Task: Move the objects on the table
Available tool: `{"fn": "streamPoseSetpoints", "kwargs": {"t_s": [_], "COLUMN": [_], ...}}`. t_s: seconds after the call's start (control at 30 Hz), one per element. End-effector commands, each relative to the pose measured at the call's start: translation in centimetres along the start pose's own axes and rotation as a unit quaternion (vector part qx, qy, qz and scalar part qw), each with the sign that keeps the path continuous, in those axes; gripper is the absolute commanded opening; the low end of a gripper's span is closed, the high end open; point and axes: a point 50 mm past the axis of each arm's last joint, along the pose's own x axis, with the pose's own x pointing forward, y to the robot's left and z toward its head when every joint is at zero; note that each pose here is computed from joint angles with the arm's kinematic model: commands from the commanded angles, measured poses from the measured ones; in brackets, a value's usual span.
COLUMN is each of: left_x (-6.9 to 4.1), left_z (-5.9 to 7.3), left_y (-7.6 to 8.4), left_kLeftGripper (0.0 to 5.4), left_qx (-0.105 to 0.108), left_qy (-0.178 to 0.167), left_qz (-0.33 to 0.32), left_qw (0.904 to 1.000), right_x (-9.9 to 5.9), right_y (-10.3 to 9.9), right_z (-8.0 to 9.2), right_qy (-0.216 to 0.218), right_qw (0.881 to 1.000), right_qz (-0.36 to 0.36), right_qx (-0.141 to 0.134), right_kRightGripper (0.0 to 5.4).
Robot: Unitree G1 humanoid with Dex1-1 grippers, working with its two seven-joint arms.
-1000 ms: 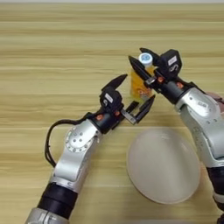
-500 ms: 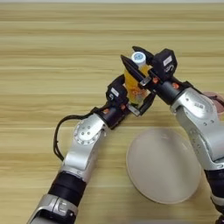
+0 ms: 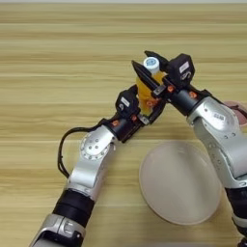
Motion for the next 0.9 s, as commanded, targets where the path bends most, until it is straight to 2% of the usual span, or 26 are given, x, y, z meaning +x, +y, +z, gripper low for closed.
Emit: {"fn": "streamPoseSetpoints", "kwargs": {"t_s": [0.03,0.47,0.87,0.9], "left_x": [0.41,0.27,-0.42,-0.46], "left_z": [0.46,0.55,0.57,0.58], "left_y": [-0.21,-0.15,-0.2,-0.19], "left_kLeftGripper": [3.41,3.39,3.39,3.39], "left_qx": [0.009,0.014,0.019,0.022], "left_qy": [-0.011,-0.011,-0.012,-0.012], "left_qz": [-0.01,-0.01,-0.004,-0.003], "left_qw": [0.9999,0.9998,0.9997,0.9997], "right_x": [0.17,0.04,-0.09,-0.09], "right_y": [0.25,0.44,0.77,0.76], "right_z": [0.66,0.28,-0.11,-0.12], "right_qy": [-0.017,-0.011,-0.002,-0.001], "right_qw": [1.0,1.0,0.999,0.999], "right_qz": [0.008,0.015,0.031,0.031], "right_qx": [0.003,0.011,0.014,0.014], "right_kRightGripper": [1.79,1.79,1.79,2.08]}}
